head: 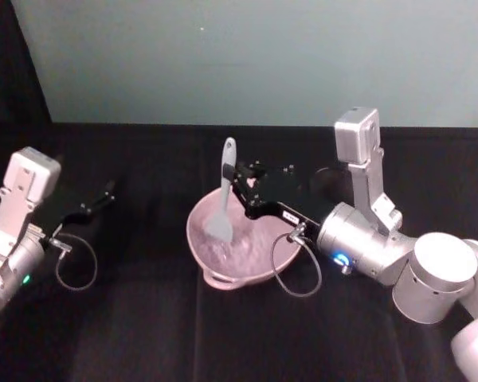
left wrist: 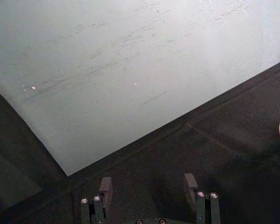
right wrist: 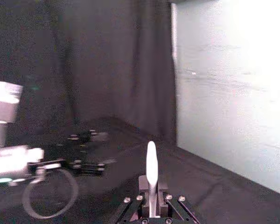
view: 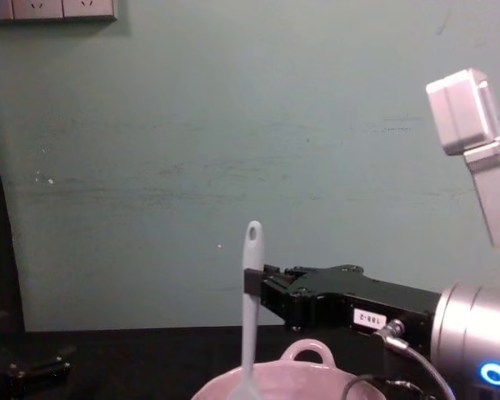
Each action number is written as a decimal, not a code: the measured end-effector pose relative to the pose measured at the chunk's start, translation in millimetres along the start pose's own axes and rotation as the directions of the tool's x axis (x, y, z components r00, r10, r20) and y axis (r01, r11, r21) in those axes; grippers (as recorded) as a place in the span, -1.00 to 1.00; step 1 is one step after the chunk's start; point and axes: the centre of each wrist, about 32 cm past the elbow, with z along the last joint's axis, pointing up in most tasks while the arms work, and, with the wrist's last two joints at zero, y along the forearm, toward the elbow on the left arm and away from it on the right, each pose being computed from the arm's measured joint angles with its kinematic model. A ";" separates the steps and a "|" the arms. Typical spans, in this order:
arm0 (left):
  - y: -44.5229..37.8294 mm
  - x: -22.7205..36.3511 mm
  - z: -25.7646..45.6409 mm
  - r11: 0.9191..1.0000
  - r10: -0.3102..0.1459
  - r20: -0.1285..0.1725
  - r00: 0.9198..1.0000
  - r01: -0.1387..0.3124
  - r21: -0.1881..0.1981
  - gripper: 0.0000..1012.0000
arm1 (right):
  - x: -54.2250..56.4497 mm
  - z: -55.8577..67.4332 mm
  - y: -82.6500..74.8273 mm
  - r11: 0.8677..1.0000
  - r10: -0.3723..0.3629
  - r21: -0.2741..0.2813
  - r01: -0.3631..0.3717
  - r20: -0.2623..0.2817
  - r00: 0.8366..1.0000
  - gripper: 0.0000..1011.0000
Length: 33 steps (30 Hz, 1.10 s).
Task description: Use the one hand to pick up the spoon and stir the clear water in the bowl.
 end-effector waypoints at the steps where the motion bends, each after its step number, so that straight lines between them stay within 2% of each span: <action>1: 0.0 0.0 0.0 1.000 0.000 0.000 1.000 0.000 0.000 1.00 | 1.9 -0.6 1.6 1.000 -0.011 0.001 0.011 0.006 1.000 -0.78; 4: 0.0 0.0 0.0 1.000 0.000 0.000 1.000 0.000 0.000 1.00 | 12.2 -1.6 4.4 0.998 -0.068 0.006 0.068 0.034 0.997 -0.78; 7: 0.0 0.0 0.0 1.000 0.000 0.000 1.000 0.000 0.000 1.00 | 16.9 -0.4 2.8 0.996 -0.090 0.009 0.090 0.048 0.995 -0.78; 10: 0.0 0.0 0.0 1.000 0.000 0.000 1.000 0.000 0.000 1.00 | 24.4 4.2 -6.9 0.994 -0.110 0.002 0.110 0.054 0.993 -0.78; 16: 0.0 0.0 0.0 1.000 0.000 0.000 1.000 0.000 0.000 1.00 | 26.7 10.2 -29.3 0.996 -0.090 -0.019 0.091 0.052 0.995 -0.78; 20: 0.0 0.0 0.0 1.000 0.000 0.000 1.000 0.000 0.000 1.00 | 21.4 14.2 -45.9 0.998 -0.050 -0.036 0.051 0.035 0.998 -0.78; 23: 0.0 0.0 0.0 1.000 0.000 0.000 1.000 0.000 0.000 1.00 | 15.9 16.0 -51.1 0.999 -0.018 -0.044 0.019 0.026 0.999 -0.78; 29: 0.0 0.0 0.0 1.000 0.000 0.000 1.000 0.000 0.000 1.00 | 4.0 15.2 -49.0 0.998 0.042 -0.057 -0.042 0.008 0.999 -0.78; 33: 0.0 0.0 0.0 1.000 0.000 0.000 1.000 0.000 0.000 1.00 | -5.0 12.6 -39.2 0.997 0.071 -0.038 -0.071 0.012 0.997 -0.78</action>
